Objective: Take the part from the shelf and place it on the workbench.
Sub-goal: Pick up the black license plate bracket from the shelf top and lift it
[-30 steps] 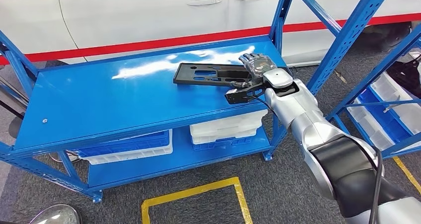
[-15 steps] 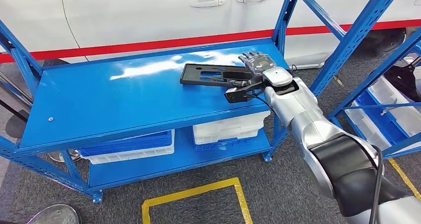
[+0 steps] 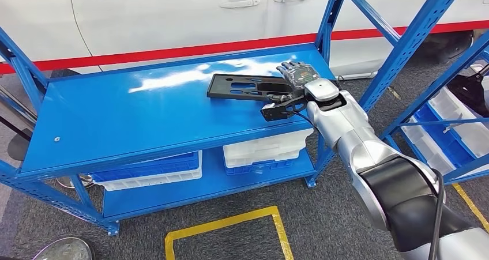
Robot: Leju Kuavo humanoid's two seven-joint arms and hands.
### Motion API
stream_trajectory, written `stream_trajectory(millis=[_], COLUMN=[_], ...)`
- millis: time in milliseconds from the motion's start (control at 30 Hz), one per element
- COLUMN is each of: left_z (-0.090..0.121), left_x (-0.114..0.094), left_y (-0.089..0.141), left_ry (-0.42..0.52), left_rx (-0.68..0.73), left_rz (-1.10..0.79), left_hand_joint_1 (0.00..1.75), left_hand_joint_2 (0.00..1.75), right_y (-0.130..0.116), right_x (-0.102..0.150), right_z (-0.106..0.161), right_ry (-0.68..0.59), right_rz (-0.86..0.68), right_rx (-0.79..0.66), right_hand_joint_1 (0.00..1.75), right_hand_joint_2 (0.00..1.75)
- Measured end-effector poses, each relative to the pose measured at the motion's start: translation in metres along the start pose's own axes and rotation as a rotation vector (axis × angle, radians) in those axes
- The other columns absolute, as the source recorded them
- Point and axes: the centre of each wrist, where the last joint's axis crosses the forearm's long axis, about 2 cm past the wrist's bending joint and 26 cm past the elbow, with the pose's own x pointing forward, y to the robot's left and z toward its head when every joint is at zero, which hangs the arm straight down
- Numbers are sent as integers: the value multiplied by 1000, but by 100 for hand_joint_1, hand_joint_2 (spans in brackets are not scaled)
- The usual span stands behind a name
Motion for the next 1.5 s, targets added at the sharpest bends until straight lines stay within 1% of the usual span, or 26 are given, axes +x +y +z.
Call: stream_trajectory(millis=[233,467,1367,1500], left_z=[0,0,0,0], left_x=[0,0,0,0], left_y=[0,0,-1,-2], left_ry=[-18,2,-5,0], left_rx=[11,-5,-9,-7], left_rz=[1,11,-3,-4], left_hand_joint_1=[0,0,0,0], left_hand_joint_2=[0,0,0,0], right_y=[0,0,0,5], right_x=[0,1,3,3], right_z=[0,0,-1,0], right_ry=[0,-2,-18,-16], right_rz=[4,13,16,17], right_rx=[6,10,17,37], right_hand_joint_1=[0,0,0,0], right_hand_joint_2=[0,0,0,0])
